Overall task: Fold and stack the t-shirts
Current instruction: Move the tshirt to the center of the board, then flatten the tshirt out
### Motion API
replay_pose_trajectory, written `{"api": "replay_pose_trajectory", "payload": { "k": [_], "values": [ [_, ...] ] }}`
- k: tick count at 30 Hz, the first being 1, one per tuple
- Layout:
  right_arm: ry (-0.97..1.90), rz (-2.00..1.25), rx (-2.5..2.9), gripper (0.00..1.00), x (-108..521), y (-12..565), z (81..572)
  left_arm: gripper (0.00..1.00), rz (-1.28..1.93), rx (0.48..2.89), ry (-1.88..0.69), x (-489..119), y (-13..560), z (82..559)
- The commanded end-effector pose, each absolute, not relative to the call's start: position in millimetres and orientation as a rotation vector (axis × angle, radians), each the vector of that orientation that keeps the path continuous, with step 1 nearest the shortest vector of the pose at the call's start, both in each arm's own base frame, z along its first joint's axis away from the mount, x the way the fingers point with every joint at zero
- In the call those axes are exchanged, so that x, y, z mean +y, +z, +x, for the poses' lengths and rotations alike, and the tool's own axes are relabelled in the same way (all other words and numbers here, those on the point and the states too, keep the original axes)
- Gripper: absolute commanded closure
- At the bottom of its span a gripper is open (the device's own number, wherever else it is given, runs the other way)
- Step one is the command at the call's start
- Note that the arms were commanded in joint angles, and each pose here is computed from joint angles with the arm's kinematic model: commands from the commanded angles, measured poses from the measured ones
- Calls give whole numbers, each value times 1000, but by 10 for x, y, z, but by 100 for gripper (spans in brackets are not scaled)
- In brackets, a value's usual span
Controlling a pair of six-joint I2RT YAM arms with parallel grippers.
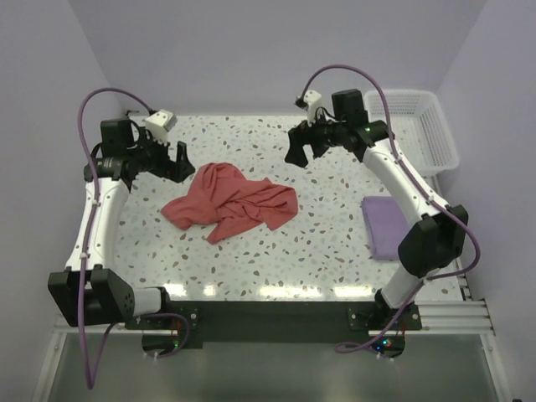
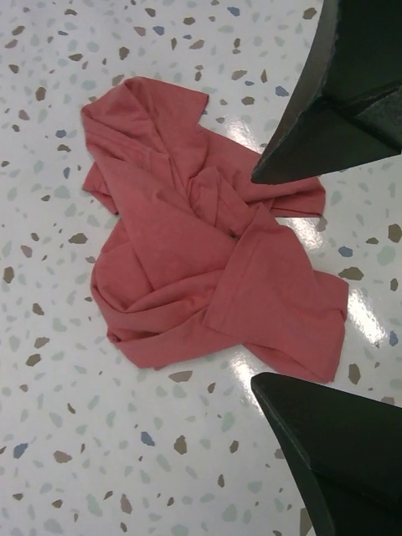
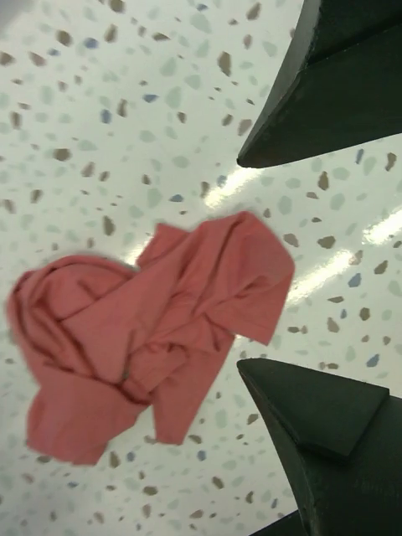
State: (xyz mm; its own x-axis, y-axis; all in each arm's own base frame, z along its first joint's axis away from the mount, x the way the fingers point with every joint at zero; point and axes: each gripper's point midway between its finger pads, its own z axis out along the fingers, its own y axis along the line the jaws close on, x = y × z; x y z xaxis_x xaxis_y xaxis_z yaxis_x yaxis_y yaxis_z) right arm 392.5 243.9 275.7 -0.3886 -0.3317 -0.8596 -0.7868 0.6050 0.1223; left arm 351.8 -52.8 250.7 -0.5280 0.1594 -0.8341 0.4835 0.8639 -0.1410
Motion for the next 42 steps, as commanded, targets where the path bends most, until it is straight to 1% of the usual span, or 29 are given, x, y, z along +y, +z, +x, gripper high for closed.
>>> {"api": "replay_pose_trajectory", "payload": {
  "k": [1, 3, 6, 8, 9, 10, 12, 14, 16, 18, 20, 21, 22, 23, 24, 25, 26, 27, 28, 29, 30, 31, 32, 33, 38, 40, 41, 42],
  "values": [
    [621, -978, 2189, 1, 2297, 2041, 3799, 0, 555, 2195, -447, -486, 2142, 3375],
    [591, -977, 2284, 2, 2264, 1652, 3828, 0, 582, 2248, -439, -446, 1895, 3375],
    [570, -1007, 2341, 4, 2305, 1320, 3865, 0, 572, 2320, -400, -349, 1596, 3494],
    [564, -1030, 2419, 8, 2325, 1016, 3871, 5, 557, 2393, -400, -295, 1353, 3575],
    [566, -1033, 2446, 10, 2339, 929, 3860, 12, 561, 2413, -407, -287, 1344, 3607],
    [569, -1025, 2488, 11, 2337, 782, 3858, 15, 572, 2428, -431, -302, 1305, 3619],
    [564, -991, 2538, 12, 2322, 673, 3848, 21, 589, 2479, -468, -351, 1174, 3635],
    [557, -961, 2579, 12, 2310, 549, 3843, 21, 581, 2535, -411, -310, 1012, 3625],
    [554, -917, 2620, 12, 2301, 458, 3828, 17, 558, 2559, -366, -265, 900, 3649],
    [564, -868, 2675, 13, 2302, 344, 3792, 15, 545, 2593, -344, -247, 798, 3653],
    [561, -841, 2720, 14, 2294, 218, 3761, 16, 523, 2644, -358, -250, 628, 3628],
    [566, -817, 2738, 16, 2293, 188, 3753, 19, 515, 2644, -364, -262, 597, 3645],
    [584, -817, 2741, 29, 2315, 171, 3751, 21, 516, 2655, -369, -278, 540, 3639],
    [584, -817, 2749, 39, 2316, 145, 3754, 26, 515, 2656, -372, -287, 515, 3643],
    [588, -817, 2736, 56, 2336, 177, 3804, 38, 520, 2650, -375, -303, 513, 3660],
    [600, -821, 2730, 62, 2352, 199, 3823, 43, 515, 2657, -380, -300, 478, 3664],
    [648, -832, 2718, 71, 2369, 246, 3825, 53, 510, 2646, -374, -297, 499, 3714],
    [662, -835, 2712, 84, 2377, 274, 3840, 57, 499, 2650, -368, -288, 490, 3736],
    [667, -838, 2690, 100, 2390, 346, 3901, 60, 489, 2652, -372, -276, 473, 3757],
    [669, -856, 2685, 100, 2370, 379, 3907, 64, 480, 2633, -373, -264, 524, 3822],
    [663, -847, 2665, 100, 2323, 461, 3965, 78, 468, 2622, -390, -273, 555, 3853],
    [653, -843, 2639, 100, 2303, 545, 4029, 86, 460, 2596, -389, -248, 638, 3923],
    [636, -837, 2615, 100, 2226, 619, 4101, 100, 454, 2576, -384, -229, 704, 3967],
    [613, -831, 2598, 100, 2176, 680, 4153, 100, 444, 2554, -373, -202, 776, 4014],
    [514, -840, 2461, 100, 1946, 1204, 4434, 100, 414, 2349, -285, 64, 1488, 4289],
    [482, -853, 2440, 100, 1874, 1345, 4478, 100, 439, 2304, -275, 92, 1646, 4327],
    [473, -878, 2428, 100, 1856, 1377, 4475, 100, 475, 2331, -321, 35, 1612, 4233],
    [477, -890, 2430, 100, 1855, 1363, 4455, 92, 542, 2325, -411, -96, 1571, 4184]
  ]
}}
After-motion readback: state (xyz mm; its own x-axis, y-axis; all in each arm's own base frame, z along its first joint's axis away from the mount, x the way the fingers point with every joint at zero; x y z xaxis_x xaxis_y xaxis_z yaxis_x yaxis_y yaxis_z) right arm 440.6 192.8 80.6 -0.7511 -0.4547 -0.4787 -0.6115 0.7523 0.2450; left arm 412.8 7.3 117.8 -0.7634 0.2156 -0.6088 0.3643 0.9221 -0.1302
